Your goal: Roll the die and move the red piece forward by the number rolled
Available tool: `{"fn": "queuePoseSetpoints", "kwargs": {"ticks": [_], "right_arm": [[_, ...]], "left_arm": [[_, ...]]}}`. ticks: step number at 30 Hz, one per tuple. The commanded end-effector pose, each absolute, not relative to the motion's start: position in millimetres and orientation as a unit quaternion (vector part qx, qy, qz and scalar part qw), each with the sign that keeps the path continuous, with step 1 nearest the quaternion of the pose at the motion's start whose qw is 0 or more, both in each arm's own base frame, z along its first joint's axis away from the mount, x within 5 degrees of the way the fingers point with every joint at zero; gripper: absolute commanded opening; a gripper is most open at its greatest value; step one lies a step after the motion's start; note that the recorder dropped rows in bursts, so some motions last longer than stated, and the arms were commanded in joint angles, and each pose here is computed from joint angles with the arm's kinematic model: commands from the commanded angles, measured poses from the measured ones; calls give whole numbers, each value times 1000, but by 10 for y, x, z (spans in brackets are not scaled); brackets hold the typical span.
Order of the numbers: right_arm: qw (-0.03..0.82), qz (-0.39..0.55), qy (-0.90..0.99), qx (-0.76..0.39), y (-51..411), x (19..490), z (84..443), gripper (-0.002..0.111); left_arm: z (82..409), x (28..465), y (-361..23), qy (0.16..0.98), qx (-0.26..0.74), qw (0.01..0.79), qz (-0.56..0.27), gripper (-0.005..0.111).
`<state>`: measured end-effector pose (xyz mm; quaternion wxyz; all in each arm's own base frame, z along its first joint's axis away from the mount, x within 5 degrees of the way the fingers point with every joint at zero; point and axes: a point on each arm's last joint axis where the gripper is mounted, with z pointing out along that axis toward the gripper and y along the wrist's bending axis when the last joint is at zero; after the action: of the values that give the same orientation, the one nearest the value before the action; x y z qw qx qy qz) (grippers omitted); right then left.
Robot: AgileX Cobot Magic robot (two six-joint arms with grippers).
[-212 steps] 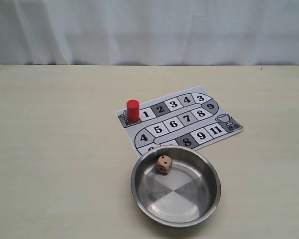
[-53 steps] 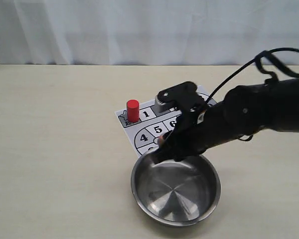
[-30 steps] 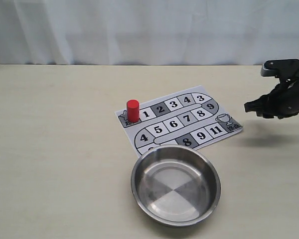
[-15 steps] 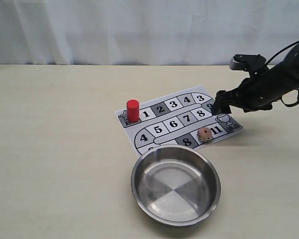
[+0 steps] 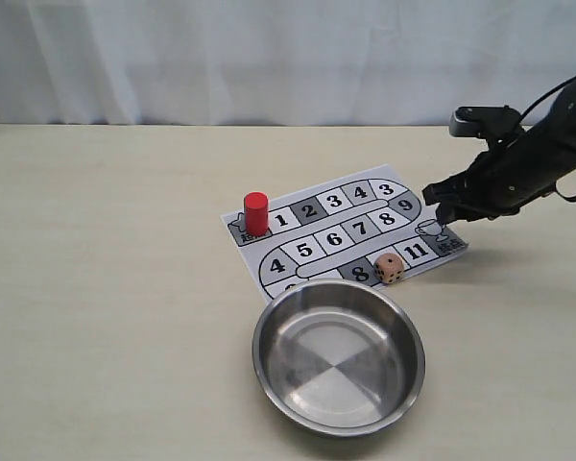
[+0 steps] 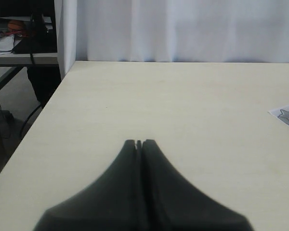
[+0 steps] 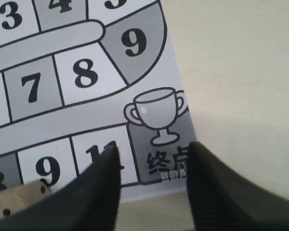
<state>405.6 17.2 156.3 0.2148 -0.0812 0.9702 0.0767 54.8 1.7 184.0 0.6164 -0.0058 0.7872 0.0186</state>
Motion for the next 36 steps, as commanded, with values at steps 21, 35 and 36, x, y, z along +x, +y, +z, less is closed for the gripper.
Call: {"fn": "queuePoseSetpoints", "kwargs": {"ticks": [21, 35, 36], "right_arm": [[135, 33, 961, -240, 527, 3677, 1792, 4], [97, 41, 945, -310, 898, 3581, 1585, 4], [89, 41, 945, -312, 895, 3567, 1541, 4]], "left_arm": [[1847, 550, 17, 784, -5, 620, 19, 0], [1847, 550, 17, 784, -5, 620, 19, 0], [1847, 550, 17, 784, -5, 620, 19, 0]]}}
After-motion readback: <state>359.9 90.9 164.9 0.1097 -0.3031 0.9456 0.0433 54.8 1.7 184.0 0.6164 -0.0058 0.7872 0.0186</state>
